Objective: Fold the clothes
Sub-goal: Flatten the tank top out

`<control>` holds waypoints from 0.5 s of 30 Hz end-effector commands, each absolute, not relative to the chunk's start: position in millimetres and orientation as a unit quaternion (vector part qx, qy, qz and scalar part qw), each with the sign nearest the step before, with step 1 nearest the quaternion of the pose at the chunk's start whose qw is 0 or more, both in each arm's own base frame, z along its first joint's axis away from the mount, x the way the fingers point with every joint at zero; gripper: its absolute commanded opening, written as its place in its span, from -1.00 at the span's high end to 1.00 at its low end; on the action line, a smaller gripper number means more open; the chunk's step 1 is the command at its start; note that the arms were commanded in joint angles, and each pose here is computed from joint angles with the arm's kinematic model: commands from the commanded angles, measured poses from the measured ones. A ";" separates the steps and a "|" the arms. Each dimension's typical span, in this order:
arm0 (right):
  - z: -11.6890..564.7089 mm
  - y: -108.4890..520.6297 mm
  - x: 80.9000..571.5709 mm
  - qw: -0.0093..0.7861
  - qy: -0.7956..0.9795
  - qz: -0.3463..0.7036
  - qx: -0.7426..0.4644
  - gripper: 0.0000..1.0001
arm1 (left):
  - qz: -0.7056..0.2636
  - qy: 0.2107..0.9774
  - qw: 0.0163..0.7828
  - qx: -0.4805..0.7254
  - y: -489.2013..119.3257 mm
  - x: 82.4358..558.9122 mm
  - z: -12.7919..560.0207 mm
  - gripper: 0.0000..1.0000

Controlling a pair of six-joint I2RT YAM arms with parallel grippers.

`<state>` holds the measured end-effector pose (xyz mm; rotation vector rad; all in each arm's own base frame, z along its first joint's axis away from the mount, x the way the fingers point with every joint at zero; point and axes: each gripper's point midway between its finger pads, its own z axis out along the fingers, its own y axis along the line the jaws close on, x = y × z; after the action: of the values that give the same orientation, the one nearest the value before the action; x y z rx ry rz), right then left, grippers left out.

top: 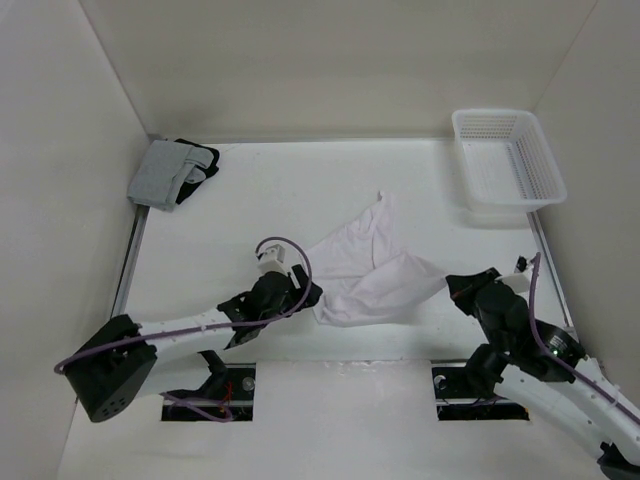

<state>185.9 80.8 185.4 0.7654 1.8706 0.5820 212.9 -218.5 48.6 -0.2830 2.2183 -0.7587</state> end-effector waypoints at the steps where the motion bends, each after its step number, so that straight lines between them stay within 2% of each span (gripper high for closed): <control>1: 196.6 61.2 185.9 0.525 0.750 0.227 0.332 1.00 | -0.351 0.839 0.407 -0.081 -255.8 226.9 81.8 -0.30; 4: 195.5 63.8 189.3 0.526 0.757 0.217 0.321 1.00 | -0.331 0.853 0.395 -0.078 -262.7 234.3 63.7 -0.25; 6: 195.1 72.4 192.7 0.523 0.762 0.224 0.310 0.99 | -0.313 0.858 0.397 -0.087 -262.2 245.9 55.2 -0.10; 7: 196.3 79.0 195.4 0.526 0.762 0.231 0.300 0.99 | -0.305 0.859 0.401 -0.094 -261.6 253.8 53.0 0.08; 9: 201.9 93.3 202.8 0.533 0.761 0.245 0.276 0.98 | -0.295 0.855 0.410 -0.118 -257.8 273.6 53.3 0.61; 10: 207.6 99.9 207.3 0.539 0.760 0.250 0.263 0.98 | -0.294 0.849 0.417 -0.136 -254.6 285.6 58.5 0.75; 12: 227.9 115.2 216.4 0.552 0.754 0.268 0.234 0.99 | -0.310 0.831 0.430 -0.171 -252.7 309.2 78.7 0.84; 15: 292.4 133.1 231.7 0.589 0.722 0.310 0.188 1.00 | -0.333 0.788 0.480 -0.195 -248.6 354.8 138.4 0.90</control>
<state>212.6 107.6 197.3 0.5642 1.8945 0.5283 299.2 -237.1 49.8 -0.4121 2.1800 -0.6807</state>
